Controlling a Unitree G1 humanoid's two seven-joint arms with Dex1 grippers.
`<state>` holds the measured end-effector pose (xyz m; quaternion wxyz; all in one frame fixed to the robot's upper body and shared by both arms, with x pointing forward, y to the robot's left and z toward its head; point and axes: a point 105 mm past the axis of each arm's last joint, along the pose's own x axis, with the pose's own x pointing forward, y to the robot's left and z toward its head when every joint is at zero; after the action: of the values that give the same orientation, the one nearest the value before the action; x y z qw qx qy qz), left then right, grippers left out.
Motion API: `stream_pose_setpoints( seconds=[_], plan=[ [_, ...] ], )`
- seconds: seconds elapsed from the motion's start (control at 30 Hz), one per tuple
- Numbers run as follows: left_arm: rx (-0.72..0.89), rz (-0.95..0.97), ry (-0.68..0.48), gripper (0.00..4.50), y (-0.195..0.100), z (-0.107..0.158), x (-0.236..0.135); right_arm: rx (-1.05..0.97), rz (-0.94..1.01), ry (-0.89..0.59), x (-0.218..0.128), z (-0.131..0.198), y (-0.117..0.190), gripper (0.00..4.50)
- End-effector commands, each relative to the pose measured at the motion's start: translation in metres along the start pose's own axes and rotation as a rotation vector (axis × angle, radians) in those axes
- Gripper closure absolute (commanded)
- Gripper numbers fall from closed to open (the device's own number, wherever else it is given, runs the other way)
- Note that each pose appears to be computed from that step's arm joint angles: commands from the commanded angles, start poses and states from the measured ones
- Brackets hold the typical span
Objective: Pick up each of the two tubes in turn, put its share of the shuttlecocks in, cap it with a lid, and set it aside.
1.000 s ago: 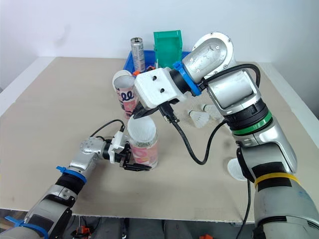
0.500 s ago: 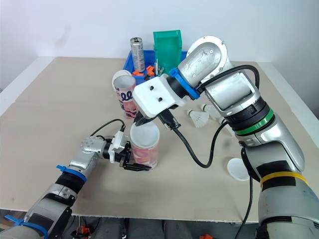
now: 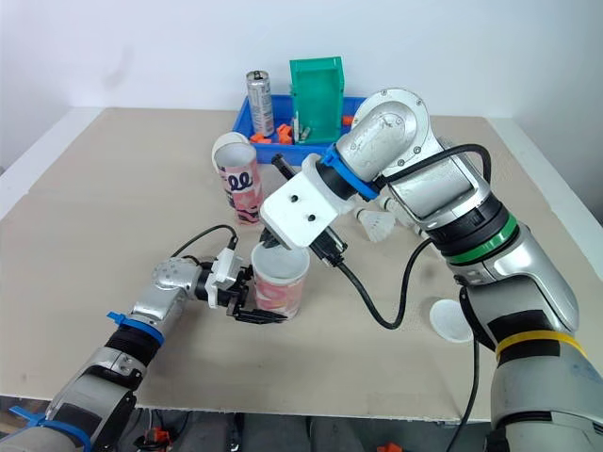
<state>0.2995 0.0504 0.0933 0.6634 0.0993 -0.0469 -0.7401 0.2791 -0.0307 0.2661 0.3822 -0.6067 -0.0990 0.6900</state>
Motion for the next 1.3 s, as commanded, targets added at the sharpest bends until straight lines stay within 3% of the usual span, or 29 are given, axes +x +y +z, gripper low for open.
stream_pose_setpoints(
  seconds=[0.03, 0.5, 1.07, 1.17, 1.3],
  plan=[
    [-0.072, 0.029, 0.090, 0.88, -0.004, -0.021, -0.013, -0.034, 0.013, 0.021, -0.005, 0.001, 0.001, 4.47],
    [-0.075, 0.029, 0.089, 0.88, -0.004, -0.021, -0.012, -0.048, -0.036, 0.032, -0.019, 0.005, -0.013, 4.47],
    [-0.077, 0.040, 0.090, 0.88, -0.002, -0.020, -0.015, -0.095, 0.068, 0.051, -0.003, 0.002, 0.009, 4.47],
    [-0.077, 0.043, 0.088, 0.88, -0.002, -0.020, -0.015, -0.079, 0.079, 0.024, 0.007, 0.001, 0.012, 3.57],
    [-0.078, 0.045, 0.085, 0.88, -0.003, -0.020, -0.015, -0.050, 0.069, -0.005, 0.017, 0.000, 0.012, 1.68]
  ],
)
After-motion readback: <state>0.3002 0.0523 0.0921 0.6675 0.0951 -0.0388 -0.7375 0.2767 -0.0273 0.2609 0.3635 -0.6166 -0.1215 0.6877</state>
